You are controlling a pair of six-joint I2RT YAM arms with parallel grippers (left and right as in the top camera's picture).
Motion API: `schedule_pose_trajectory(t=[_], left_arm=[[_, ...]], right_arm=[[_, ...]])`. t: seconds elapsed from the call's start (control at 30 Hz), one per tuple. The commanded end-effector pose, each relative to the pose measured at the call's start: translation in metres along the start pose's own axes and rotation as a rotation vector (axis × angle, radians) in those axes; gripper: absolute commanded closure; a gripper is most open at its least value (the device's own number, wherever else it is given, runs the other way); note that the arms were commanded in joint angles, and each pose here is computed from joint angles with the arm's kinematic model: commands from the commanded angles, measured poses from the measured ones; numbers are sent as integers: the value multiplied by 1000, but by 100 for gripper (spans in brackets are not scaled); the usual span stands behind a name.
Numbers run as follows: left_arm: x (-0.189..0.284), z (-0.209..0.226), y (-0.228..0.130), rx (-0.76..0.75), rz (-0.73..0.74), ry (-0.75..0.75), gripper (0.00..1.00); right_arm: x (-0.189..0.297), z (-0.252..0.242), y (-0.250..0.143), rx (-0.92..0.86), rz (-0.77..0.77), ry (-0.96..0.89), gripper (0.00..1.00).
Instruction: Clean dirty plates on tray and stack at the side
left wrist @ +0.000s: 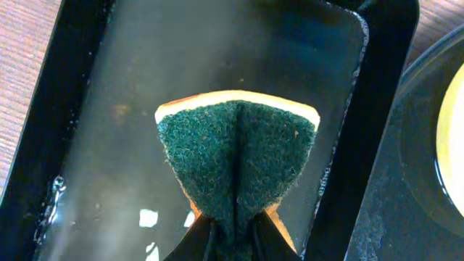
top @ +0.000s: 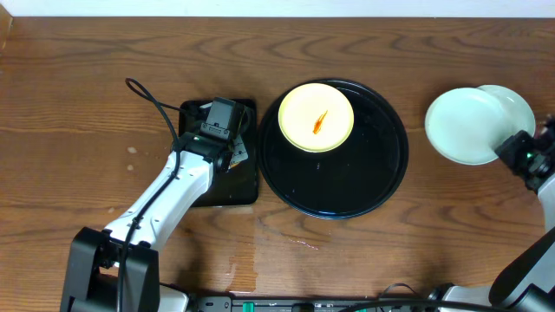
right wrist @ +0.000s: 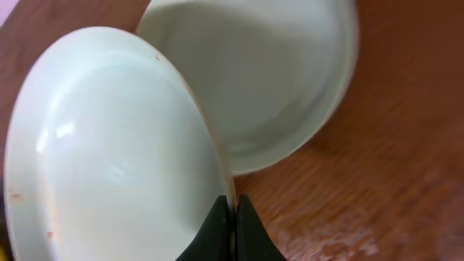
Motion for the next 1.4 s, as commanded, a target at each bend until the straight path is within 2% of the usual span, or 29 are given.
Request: schedule_pose_trajectory(t=[0.0,0.27,0.53,0.57,0.63,0.67,0.77,0.87,1.0,1.1,1.2,1.37], left_arm=[[1,3,1,-10,-12,17,87],[1,3,1,-10,-12,16,87],[1,2,0,-10,1,2,86],[1,1,-1,-10,6,-5,86],[1,0,-1,-10,11,-13,86],[1,0,-1,-10,11,-13,87],[1,0,-1,-10,8,-15,86],[1,0,-1,-10,8,-15,86],[1,0,-1,-10,8,-15,86],[1,0,-1,-10,8,-15,86],[1,0,-1,-10,8,-15,86],[1,0,-1,-10,8,-15,86]], right_arm=[[9,-6,22,-90,-123,-102,99],[7,-17,42,-129,-261,-203,99],[-19,-20,56,-124,-339,-171,99],[-22,-20,56,-123,-341,-171,97],[-27,-22,54,-123,-332,-169,81],[-29,-21,53,-122,-323,-162,76],[-32,-15,48,-79,-280,-107,78],[-34,3,42,-4,-219,38,89],[-37,39,14,71,-54,277,89],[-37,66,-20,120,107,390,84],[-38,90,-55,219,235,418,82],[-37,126,-102,428,351,450,83]])
Point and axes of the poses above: each gripper's point midway between its finger pads, its own x axis back along the fingers, its own z axis along the line the jaws close on, y = z × x, the point moved 6 cm from there along x, back along the fingers, and after that the axes turned 1 degree about x, right-handed, at the moved point
